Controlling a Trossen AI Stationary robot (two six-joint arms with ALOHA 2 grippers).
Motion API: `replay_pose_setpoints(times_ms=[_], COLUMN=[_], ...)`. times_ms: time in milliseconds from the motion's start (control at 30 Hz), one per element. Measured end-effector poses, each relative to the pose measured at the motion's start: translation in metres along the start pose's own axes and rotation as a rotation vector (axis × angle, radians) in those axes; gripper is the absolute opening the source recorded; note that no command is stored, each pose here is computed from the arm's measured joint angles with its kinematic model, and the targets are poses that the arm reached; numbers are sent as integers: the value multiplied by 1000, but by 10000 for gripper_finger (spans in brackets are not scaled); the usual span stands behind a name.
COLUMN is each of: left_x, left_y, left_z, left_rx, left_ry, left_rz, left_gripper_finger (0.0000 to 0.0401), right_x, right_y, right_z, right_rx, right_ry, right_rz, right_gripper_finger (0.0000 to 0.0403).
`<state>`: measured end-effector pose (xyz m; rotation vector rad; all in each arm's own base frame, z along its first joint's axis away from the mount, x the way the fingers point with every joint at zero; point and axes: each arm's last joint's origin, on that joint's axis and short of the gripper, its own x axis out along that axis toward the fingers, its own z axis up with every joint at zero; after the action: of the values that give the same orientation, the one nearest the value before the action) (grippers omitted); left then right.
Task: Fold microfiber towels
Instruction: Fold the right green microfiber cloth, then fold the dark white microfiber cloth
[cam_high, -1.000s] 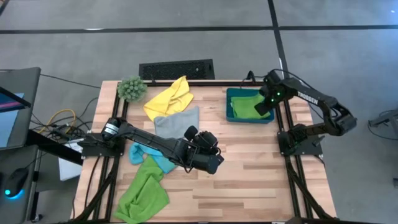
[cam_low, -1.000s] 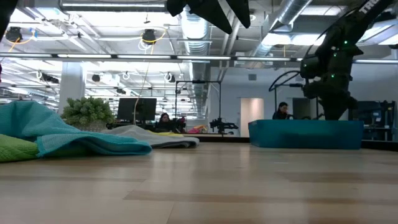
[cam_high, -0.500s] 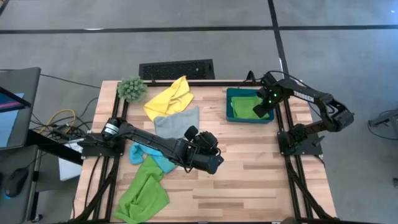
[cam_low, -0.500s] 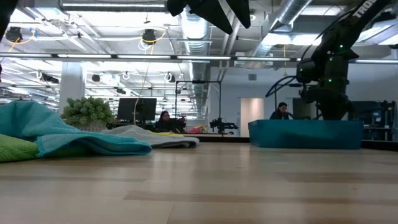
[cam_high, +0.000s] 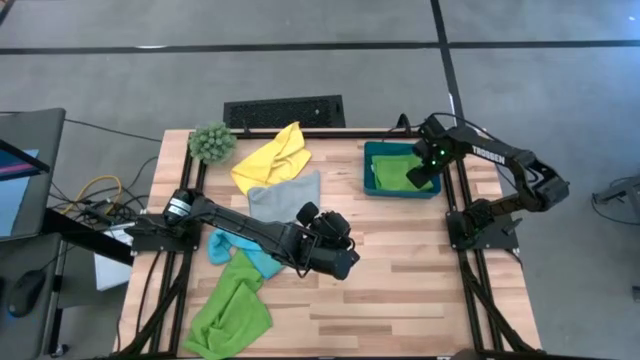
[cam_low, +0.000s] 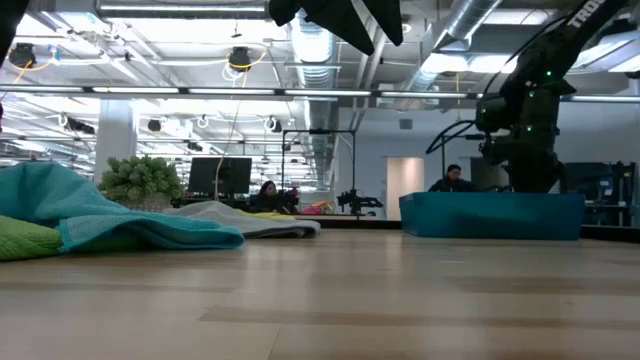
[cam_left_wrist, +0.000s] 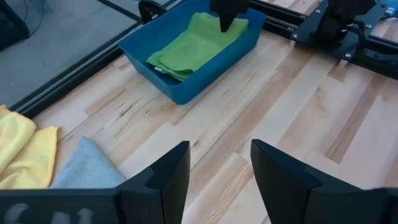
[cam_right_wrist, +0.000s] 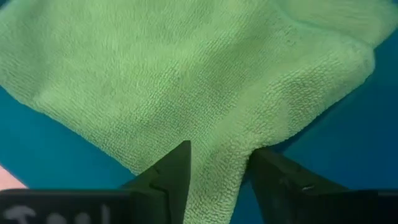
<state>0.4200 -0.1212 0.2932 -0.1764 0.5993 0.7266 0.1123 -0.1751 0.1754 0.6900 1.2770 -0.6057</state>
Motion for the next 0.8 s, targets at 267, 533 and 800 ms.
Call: replay_pose_setpoints(times_ms=[267,533,800], left_x=[0,-5,-38], left_y=[2,13,56], left_z=[-2,-6,-5], left_rx=[5,-61,-180], left_ry=[24,77,256], left_rz=[6,71,225], left_gripper_finger=[164,164,164], right_x=[-28,-62,-108], right_y=[2,20,77], right_z=[4,4,-4], right_rx=[52,-14,-266], right_ry=[-52,-130,-368], right_rz=[-50,-50,25], right_gripper_finger=[200,187,178])
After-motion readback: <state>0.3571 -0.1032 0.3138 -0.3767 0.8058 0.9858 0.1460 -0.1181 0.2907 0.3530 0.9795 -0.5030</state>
